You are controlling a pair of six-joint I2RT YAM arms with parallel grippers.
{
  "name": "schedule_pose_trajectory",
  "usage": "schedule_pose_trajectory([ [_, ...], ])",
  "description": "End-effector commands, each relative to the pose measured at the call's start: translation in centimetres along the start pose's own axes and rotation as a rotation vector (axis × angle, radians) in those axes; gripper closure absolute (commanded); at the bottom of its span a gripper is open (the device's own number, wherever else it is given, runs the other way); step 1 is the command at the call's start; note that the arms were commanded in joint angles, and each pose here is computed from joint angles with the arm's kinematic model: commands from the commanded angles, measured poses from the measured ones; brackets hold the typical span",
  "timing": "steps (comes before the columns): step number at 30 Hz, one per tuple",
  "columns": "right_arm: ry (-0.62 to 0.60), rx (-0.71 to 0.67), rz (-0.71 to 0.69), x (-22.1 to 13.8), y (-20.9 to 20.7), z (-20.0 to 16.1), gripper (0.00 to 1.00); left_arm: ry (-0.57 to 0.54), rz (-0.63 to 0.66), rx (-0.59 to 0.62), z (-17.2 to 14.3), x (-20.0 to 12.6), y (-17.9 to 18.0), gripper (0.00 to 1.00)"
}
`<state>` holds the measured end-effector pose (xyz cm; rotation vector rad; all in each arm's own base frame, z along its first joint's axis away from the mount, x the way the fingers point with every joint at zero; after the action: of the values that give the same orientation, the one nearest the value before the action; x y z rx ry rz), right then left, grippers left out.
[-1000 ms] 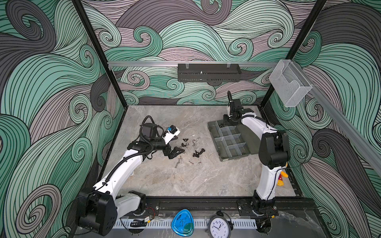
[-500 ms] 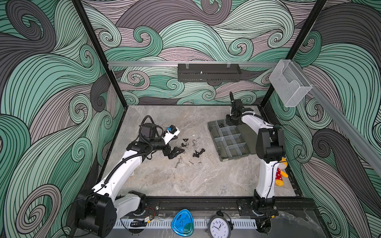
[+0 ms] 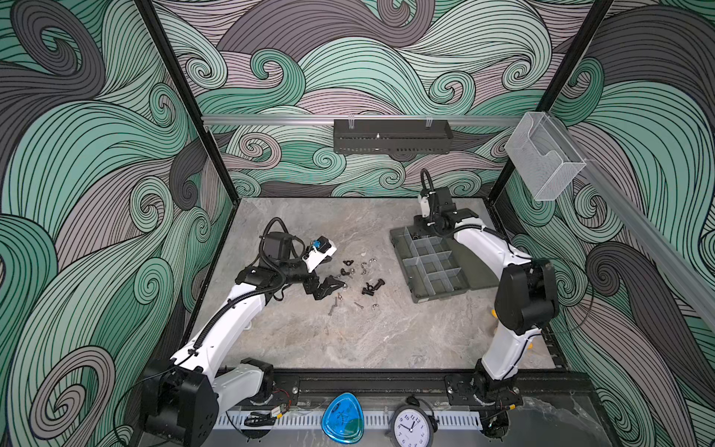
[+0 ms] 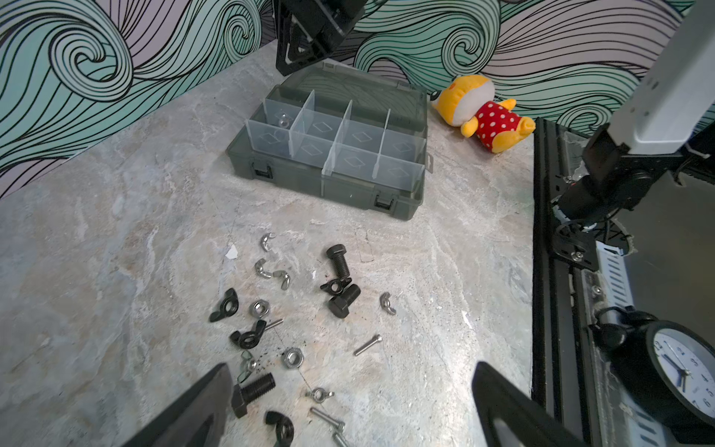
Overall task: Sort the screws and nuts into containers
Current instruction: Pick up the nut from the center of the table.
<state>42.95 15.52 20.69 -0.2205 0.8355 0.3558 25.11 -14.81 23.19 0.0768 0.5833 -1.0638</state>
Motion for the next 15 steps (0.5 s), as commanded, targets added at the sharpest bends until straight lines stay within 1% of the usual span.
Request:
schedule_pose_trajectory([
  [1, -0.014, -0.122, 0.124, 0.0, 5.5, -0.6, 0.59, -0.011, 0.06, 0.006, 0.8, -1.2, 0.8, 0.01],
  [4, -0.008, -0.172, 0.211, 0.1, 9.5, -1.0, 0.59, 0.001, 0.104, -0.031, 0.6, -1.5, 1.9, 0.01],
  [6, 0.014, -0.205, 0.255, 0.9, 11.9, -1.5, 0.58, 0.022, 0.136, -0.061, 0.3, -1.7, 2.7, 0.01],
  [9, 0.078, -0.241, 0.294, 2.5, 14.2, -2.6, 0.58, 0.047, 0.148, -0.105, 0.0, -1.8, 3.3, 0.01],
  [15, 0.147, -0.278, 0.349, 4.3, 17.7, -4.1, 0.59, 0.031, 0.168, -0.14, 0.2, -1.9, 4.0, 0.01],
])
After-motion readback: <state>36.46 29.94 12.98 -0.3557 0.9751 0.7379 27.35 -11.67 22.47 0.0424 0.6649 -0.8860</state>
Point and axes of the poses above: each gripper's point midway between its finger pads, its own x axis out along the fingers, its own y axis along the line the jaws close on, z = x × y, the point moved 5 cm from there along -x, back along the fingers, and after that the axes turned 9 degrees about -x, right-handed, at the moved point
